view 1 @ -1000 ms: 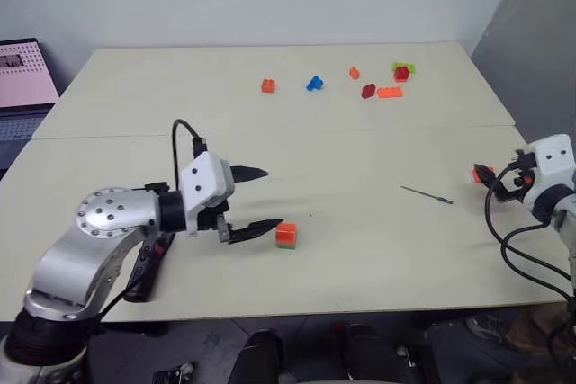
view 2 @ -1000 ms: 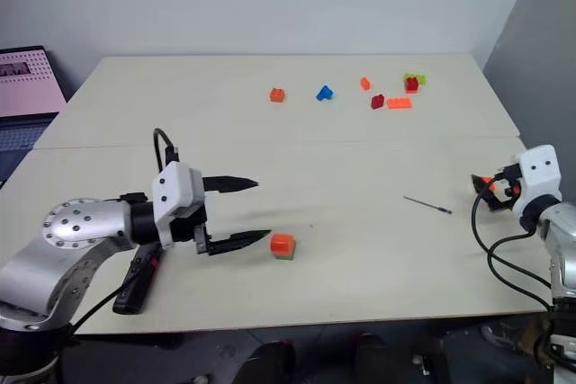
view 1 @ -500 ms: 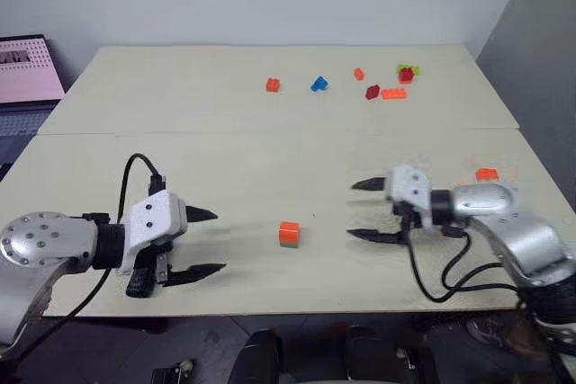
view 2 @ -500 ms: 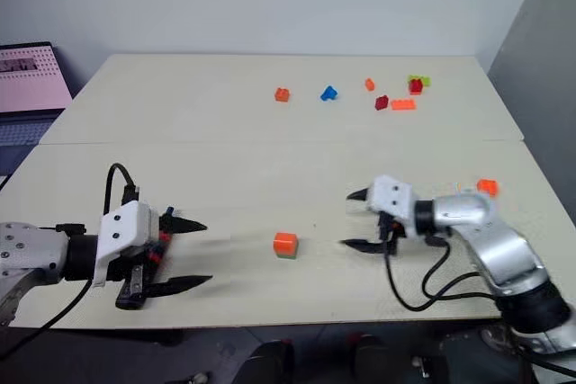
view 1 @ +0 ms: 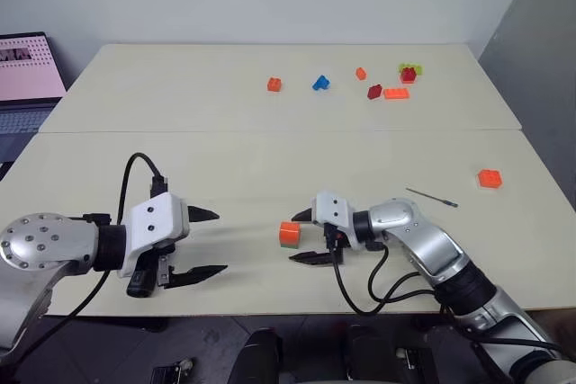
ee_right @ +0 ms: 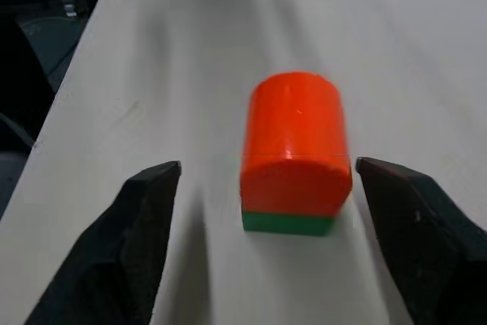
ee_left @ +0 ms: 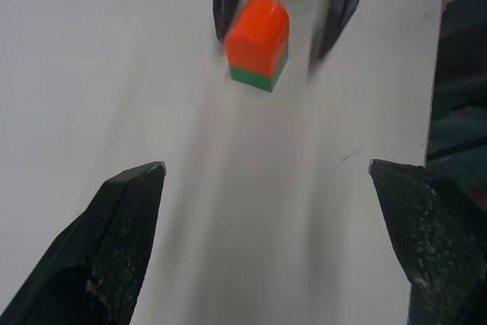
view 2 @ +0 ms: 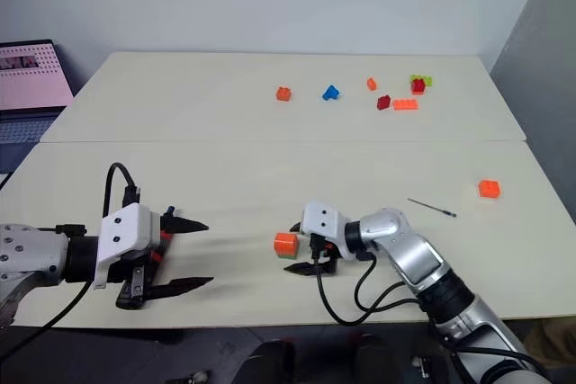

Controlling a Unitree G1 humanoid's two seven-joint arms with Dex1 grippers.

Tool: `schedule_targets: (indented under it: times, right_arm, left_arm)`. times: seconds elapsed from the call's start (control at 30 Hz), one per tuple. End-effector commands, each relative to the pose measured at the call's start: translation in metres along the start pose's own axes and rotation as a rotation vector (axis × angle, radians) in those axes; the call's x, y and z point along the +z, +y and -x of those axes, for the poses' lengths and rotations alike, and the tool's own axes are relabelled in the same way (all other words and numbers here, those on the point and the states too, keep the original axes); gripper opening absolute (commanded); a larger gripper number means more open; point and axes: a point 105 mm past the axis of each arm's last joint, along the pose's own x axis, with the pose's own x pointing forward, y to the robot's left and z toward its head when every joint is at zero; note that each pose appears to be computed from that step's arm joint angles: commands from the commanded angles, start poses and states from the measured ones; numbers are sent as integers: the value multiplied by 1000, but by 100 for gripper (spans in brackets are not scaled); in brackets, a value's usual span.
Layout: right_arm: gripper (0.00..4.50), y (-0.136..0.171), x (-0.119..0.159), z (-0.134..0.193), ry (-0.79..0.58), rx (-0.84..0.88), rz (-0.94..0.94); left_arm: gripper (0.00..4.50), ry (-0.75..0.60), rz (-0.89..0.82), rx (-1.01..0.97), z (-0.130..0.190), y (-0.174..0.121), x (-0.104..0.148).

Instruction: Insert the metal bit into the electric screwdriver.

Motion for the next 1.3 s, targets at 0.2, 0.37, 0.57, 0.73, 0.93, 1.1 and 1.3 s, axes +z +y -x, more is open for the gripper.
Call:
schedule_targets:
  times: [0.2,0.37,0.57,0.73,0.93,1.1,1.3]
  right_arm:
    - [166,-3,7,-1,-43,-39,39]
    - [146,-12,13,10,-81,-110,49]
    - [146,-32,18,72,-101,-326,34]
    - [146,-53,-4,147,-30,-664,-17]
    - [146,-50,-56,239,80,-1033,-163]
    - [146,-29,-93,305,149,-1263,-283]
    - [146,-16,-118,332,181,-1372,-390]
  left_arm:
    - [450,-46,-40,-5,-1,-1,11]
    - [450,-102,-46,-31,-6,-5,18]
    - [450,-238,-55,-32,-24,-6,38]
    - [450,-290,-66,-58,-41,-7,47]
    - [450,-346,-88,-53,-53,0,60]
    - [450,-440,-107,-62,-58,5,82]
    - [450,-504,-108,-74,-64,5,97]
